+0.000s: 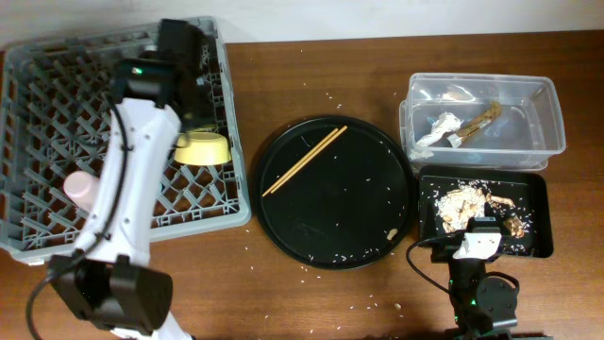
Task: Sort waste into correct bins and load items into the dishwasher rack
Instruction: 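Grasp the white plate with the left gripper and stand it in the rack, then pinch the wooden chopsticks on the round tray with the left gripper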
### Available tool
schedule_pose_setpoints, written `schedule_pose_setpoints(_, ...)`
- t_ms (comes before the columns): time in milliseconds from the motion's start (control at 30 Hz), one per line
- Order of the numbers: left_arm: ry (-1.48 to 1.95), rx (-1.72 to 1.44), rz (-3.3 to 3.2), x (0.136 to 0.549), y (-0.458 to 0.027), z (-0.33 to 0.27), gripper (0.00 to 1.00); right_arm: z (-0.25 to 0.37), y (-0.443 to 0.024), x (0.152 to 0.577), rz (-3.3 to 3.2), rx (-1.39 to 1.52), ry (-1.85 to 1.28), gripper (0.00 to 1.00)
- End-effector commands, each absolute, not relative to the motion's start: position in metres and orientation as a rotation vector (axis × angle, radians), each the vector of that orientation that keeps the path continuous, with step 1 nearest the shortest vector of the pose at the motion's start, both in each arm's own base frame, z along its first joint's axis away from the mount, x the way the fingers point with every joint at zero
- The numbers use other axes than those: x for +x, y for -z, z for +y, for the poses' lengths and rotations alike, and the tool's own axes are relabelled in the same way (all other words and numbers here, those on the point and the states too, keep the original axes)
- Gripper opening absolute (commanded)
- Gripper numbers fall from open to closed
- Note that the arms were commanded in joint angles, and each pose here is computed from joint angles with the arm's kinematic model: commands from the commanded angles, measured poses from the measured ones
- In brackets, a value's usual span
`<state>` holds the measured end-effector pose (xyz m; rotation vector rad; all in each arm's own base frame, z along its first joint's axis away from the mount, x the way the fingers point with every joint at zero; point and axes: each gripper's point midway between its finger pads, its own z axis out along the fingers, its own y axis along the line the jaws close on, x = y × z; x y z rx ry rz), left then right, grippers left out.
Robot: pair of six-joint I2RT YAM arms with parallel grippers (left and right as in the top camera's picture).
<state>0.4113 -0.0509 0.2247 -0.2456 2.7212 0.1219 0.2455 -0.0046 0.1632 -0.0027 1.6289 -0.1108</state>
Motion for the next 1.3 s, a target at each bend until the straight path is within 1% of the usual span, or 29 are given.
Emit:
schedule_pose_setpoints(0,0.083,0.288,2.8,0.391,-0.19,-0.155,0.63,-0.005,-0.16,0.246,1.633,-0.005,0.115,0.99)
schedule_pose_setpoints(33,0.023,0.482,2.801,0.39,-0.157,-0.18,0.63,-0.005,-0.16,0.246,1.633,-0.005,0.115,0.98)
schedule_pose_setpoints(67,0.004,0.671,2.795,0.388,-0.117,-0.207,0.56,-0.005,-0.16,0.246,1.633,-0.005,0.114,0.99)
schedule_pose_setpoints(100,-0.005,0.797,2.79,0.386,-0.093,-0.221,0.54,-0.005,-0.16,0.246,1.633,-0.005,0.115,0.98)
schedule_pose_setpoints(133,-0.022,0.895,2.799,0.383,-0.068,-0.232,0.44,-0.005,-0.16,0.246,1.633,-0.005,0.115,0.98)
schedule_pose_setpoints(167,-0.019,0.927,2.816,0.379,-0.054,-0.239,0.42,-0.005,-0.16,0.246,1.633,-0.005,0.114,0.98)
schedule_pose_setpoints(200,-0.004,0.979,2.832,0.373,-0.04,-0.248,0.43,-0.005,-0.16,0.246,1.633,-0.005,0.114,0.98)
schedule_pose_setpoints(233,-0.061,1.017,2.837,0.371,-0.018,-0.253,0.43,-0.005,-0.16,0.246,1.633,-0.005,0.115,0.99)
schedule_pose_setpoints(300,-0.149,1.008,2.81,0.382,-0.004,-0.25,0.43,-0.005,-0.16,0.246,1.633,-0.005,0.114,0.98)
schedule_pose_setpoints(433,-0.1,1.018,2.85,0.374,0.006,-0.254,0.43,-0.005,-0.16,0.246,1.633,-0.005,0.114,0.98)
schedule_pose_setpoints(467,-0.105,1.017,2.88,0.368,-0.005,-0.255,0.54,-0.005,-0.16,0.246,1.633,-0.005,0.115,0.98)
schedule_pose_setpoints(533,-0.113,1.021,2.873,0.372,-0.033,-0.261,0.55,-0.005,-0.16,0.246,1.633,-0.005,0.115,0.99)
schedule_pose_setpoints(667,-0.177,0.987,2.824,0.388,-0.034,-0.257,0.57,-0.005,-0.16,0.246,1.633,-0.005,0.114,0.98)
schedule_pose_setpoints(700,-0.18,0.991,2.831,0.387,-0.03,-0.257,0.57,-0.005,-0.16,0.246,1.633,-0.005,0.115,0.98)
schedule_pose_setpoints(800,-0.188,0.995,2.853,0.39,0.006,-0.257,0.57,-0.005,-0.16,0.246,1.633,-0.005,0.115,0.98)
schedule_pose_setpoints(833,-0.153,1.011,2.885,0.383,0.013,-0.259,0.55,-0.005,-0.16,0.246,1.633,-0.005,0.114,0.98)
schedule_pose_setpoints(1000,-0.12,1.02,2.897,0.379,0.014,-0.262,0.55,-0.005,-0.16,0.246,1.633,-0.005,0.115,0.98)
schedule_pose_setpoints(1033,-0.12,1.02,2.899,0.378,0.006,-0.261,0.51,-0.005,-0.16,0.246,1.633,-0.005,0.115,0.99)
schedule_pose_setpoints(1100,-0.12,1.01,2.876,0.384,-0.033,-0.264,0.51,-0.005,-0.16,0.246,1.633,-0.005,0.114,0.98)
schedule_pose_setpoints(1133,-0.108,1.001,2.856,0.388,-0.044,-0.267,0.52,-0.005,-0.16,0.246,1.633,-0.005,0.114,0.98)
schedule_pose_setpoints(1167,-0.105,0.999,2.851,0.389,-0.044,-0.268,0.52,-0.005,-0.16,0.246,1.633,-0.005,0.115,0.98)
schedule_pose_setpoints(1267,-0.192,1.0,2.854,0.395,-0.014,-0.262,0.52,-0.005,-0.16,0.246,1.633,-0.005,0.115,0.98)
